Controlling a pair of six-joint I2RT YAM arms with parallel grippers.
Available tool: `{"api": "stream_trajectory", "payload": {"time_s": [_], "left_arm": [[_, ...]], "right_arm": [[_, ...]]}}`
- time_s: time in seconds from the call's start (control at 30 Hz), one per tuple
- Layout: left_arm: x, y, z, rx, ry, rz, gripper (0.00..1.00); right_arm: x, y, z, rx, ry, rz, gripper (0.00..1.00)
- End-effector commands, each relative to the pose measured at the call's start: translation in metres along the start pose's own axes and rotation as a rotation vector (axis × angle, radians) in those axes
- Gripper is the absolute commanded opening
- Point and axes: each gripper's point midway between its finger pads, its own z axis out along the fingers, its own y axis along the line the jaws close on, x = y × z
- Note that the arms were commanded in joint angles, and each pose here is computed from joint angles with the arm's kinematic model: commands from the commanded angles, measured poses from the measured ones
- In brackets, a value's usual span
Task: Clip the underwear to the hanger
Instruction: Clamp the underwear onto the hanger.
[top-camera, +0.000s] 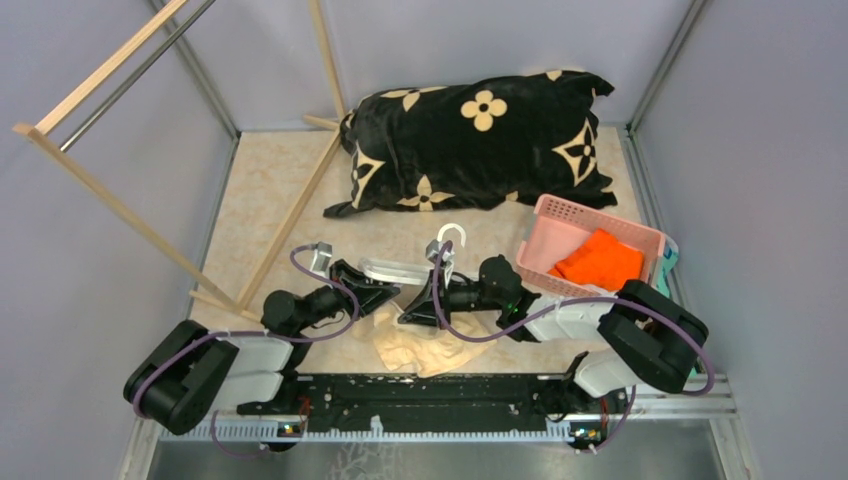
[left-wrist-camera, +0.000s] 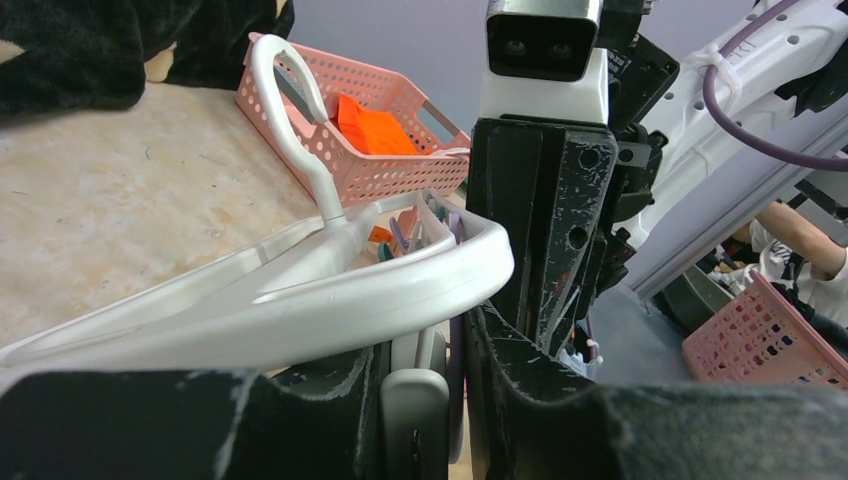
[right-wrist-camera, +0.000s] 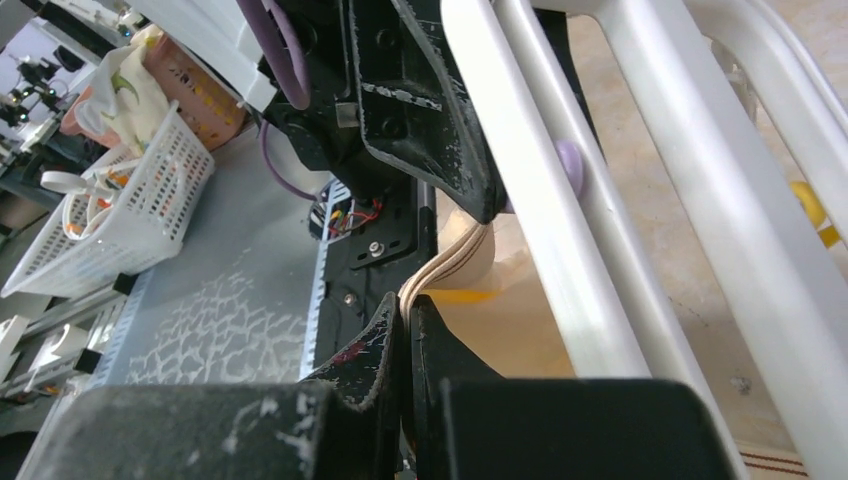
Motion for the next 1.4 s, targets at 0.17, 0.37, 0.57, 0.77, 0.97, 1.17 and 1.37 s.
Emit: {"api": "stream_trajectory", "payload": {"time_s": [0.17, 0.37, 0.57, 0.77, 0.97, 1.17, 1.37], "left_arm": [[-0.036, -0.043, -0.003, 0.172, -0.146, 0.13, 0.0], [-0.034, -0.043, -0.003, 0.174, -0.139, 0.125, 0.0], [-0.03, -0.042, 0.0, 0.182, -0.113, 0.116, 0.0], [-0.035, -0.04, 0.0, 0.169, -0.136, 0.13, 0.0], [-0.036, -0.04, 0.0, 0.168, -0.139, 0.124, 0.0], [-0.033, -0.042, 0.001, 0.184, -0.118, 0.112, 0.04], [-0.031, -0.043, 0.003, 0.195, -0.105, 0.106, 0.04]], "right_arm": [[-0.029, -0.002, -0.002, 0.046, -0.11, -0.064, 0.0], [-0.032, -0.002, -0.001, 0.045, -0.125, -0.059, 0.0], [-0.026, 0.003, 0.0, 0.006, -0.099, -0.046, 0.0], [-0.022, 0.013, -0.001, -0.046, -0.078, -0.036, 0.0], [-0.009, 0.015, -0.003, -0.064, -0.034, -0.001, 0.0], [-0.004, 0.007, -0.005, -0.02, -0.023, 0.0, 0.0], [-0.008, 0.006, -0.003, -0.012, -0.029, -0.009, 0.0]]}}
